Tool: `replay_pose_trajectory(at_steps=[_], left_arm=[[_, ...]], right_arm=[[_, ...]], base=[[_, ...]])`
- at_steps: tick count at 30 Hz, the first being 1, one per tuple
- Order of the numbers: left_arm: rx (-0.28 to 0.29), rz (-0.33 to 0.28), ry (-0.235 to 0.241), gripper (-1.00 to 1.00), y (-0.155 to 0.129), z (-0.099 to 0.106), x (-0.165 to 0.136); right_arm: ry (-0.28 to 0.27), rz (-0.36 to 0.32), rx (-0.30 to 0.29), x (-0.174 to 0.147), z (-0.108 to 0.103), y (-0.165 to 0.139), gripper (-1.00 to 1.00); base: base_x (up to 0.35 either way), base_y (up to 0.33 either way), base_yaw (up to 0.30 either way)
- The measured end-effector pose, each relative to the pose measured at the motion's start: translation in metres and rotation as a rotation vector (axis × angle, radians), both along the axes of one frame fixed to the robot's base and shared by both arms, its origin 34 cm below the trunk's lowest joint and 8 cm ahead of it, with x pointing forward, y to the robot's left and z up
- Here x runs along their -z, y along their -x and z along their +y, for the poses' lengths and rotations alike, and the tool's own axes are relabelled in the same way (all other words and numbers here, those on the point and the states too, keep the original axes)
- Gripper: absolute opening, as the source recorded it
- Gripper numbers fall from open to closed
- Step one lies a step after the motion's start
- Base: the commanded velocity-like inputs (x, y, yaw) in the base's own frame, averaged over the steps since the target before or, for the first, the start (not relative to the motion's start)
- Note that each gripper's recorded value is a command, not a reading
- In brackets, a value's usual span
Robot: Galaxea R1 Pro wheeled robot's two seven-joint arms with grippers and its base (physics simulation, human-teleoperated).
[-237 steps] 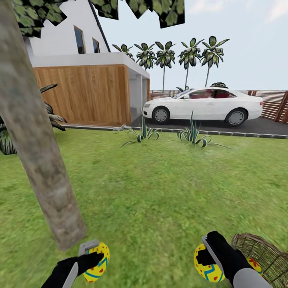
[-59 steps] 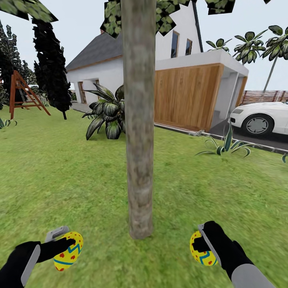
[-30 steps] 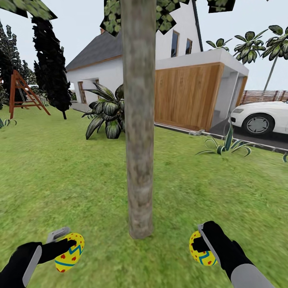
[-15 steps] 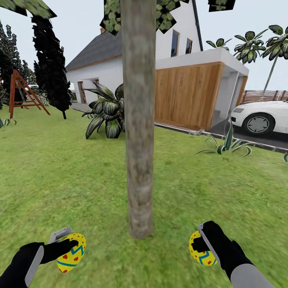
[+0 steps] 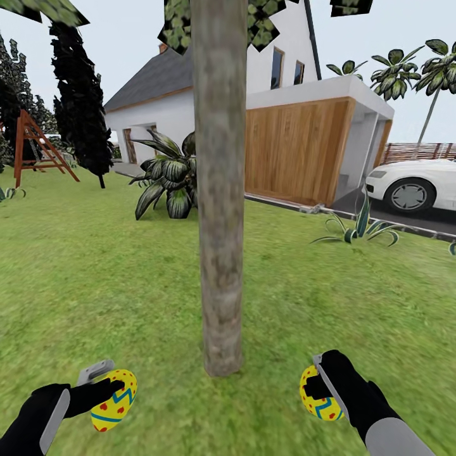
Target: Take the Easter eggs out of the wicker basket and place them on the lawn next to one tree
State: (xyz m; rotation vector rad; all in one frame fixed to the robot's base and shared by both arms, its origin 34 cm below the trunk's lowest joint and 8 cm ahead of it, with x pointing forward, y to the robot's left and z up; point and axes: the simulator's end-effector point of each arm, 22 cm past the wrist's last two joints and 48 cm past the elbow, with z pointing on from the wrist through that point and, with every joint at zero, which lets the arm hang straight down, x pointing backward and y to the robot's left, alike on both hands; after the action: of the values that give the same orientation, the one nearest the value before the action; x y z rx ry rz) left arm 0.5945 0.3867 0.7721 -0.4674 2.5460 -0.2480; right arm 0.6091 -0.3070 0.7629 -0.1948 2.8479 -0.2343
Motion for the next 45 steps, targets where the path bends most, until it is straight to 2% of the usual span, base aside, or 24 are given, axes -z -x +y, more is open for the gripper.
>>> replay_pose_trajectory(at_steps=[20,21,23,26,32,45], left_arm=[[0.004,0.002,0.014,-1.00,-0.003,-0.010,0.027],[0.004,0.001,0.014,-1.00,-0.003,-0.010,0.027],[0.004,-0.002,0.014,-1.00,-0.004,-0.010,0.027],[0.004,0.000,0.016,-1.00,-0.003,-0.011,0.028],[0.008,0.006,0.027,-1.00,-0.003,-0.022,0.039],[0.009,0.011,0.032,-1.00,-0.002,-0.024,0.060]], right_arm=[[-0.004,0.000,0.000,0.025,0.001,-0.003,-1.00],[-0.008,0.000,0.001,0.025,0.001,-0.003,-1.00],[-0.052,0.003,0.018,0.027,0.007,-0.001,-1.00],[-0.069,0.008,0.023,0.028,0.011,0.000,-1.00],[-0.063,0.010,0.023,0.037,0.010,0.000,-1.00],[-0.067,0.006,0.024,0.054,0.011,-0.002,-1.00]], base=[[0.000,0.000,0.000],[0.000,0.000,0.000],[0.000,0.000,0.000],[0.000,0.000,0.000],[0.000,0.000,0.000],[0.000,0.000,0.000]])
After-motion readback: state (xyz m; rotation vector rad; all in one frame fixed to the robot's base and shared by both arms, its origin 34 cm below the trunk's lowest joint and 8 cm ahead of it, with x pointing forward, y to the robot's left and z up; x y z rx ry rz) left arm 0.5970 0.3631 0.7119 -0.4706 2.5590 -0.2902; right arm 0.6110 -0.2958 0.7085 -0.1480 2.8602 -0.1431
